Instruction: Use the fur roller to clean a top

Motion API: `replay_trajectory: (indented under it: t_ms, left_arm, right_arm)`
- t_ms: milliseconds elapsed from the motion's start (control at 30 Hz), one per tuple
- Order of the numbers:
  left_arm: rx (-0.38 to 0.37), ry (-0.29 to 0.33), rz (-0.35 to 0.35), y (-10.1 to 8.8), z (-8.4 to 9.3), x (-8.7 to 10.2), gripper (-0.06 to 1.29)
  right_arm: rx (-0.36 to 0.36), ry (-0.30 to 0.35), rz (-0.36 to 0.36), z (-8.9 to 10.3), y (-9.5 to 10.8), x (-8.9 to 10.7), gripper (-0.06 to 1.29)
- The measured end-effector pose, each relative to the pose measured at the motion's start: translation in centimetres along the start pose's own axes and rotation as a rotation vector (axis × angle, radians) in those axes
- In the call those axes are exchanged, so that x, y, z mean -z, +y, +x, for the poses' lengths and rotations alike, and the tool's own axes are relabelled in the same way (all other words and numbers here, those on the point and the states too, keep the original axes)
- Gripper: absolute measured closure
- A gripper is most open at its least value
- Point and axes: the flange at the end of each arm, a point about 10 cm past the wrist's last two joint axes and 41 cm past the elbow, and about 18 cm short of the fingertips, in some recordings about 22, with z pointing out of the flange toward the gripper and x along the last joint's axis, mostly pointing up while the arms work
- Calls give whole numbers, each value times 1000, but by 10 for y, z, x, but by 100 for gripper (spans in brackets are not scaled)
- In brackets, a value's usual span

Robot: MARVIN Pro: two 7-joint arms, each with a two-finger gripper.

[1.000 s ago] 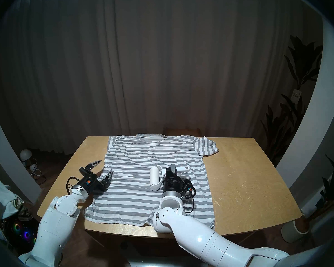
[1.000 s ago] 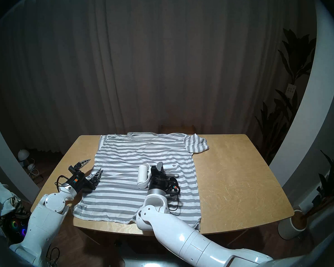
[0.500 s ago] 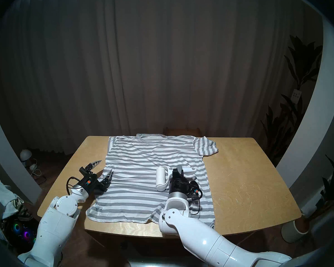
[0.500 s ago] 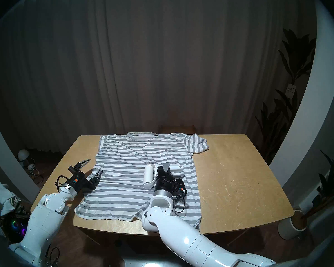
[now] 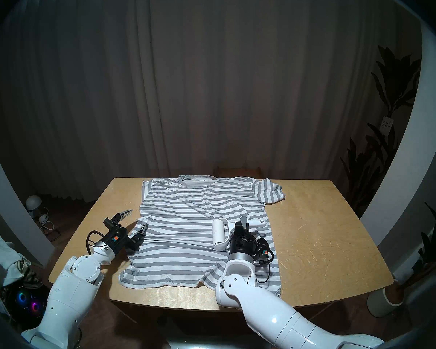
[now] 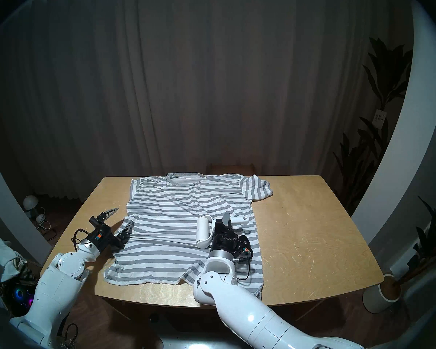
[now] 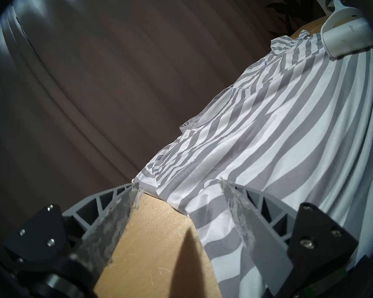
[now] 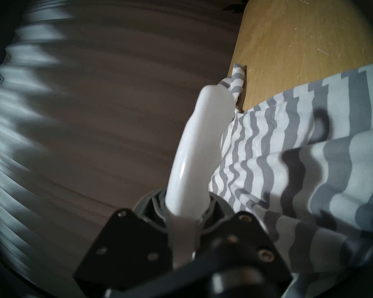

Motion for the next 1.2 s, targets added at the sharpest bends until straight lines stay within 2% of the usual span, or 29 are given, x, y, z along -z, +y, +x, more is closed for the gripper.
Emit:
replay_trajectory:
  t_ms: [300,667,1200]
  left_arm:
    - [-10,1,-8,-1,0,0,26]
    - [-18,2,-13,-1,1,0,26]
    - [-22,7,-20,0,2,0,26]
  right_arm:
    - [12,34,0,19,6,-4,113]
    - [58,100,5,56,20,-16,113]
    - [103,142,8,95,32,-20,113]
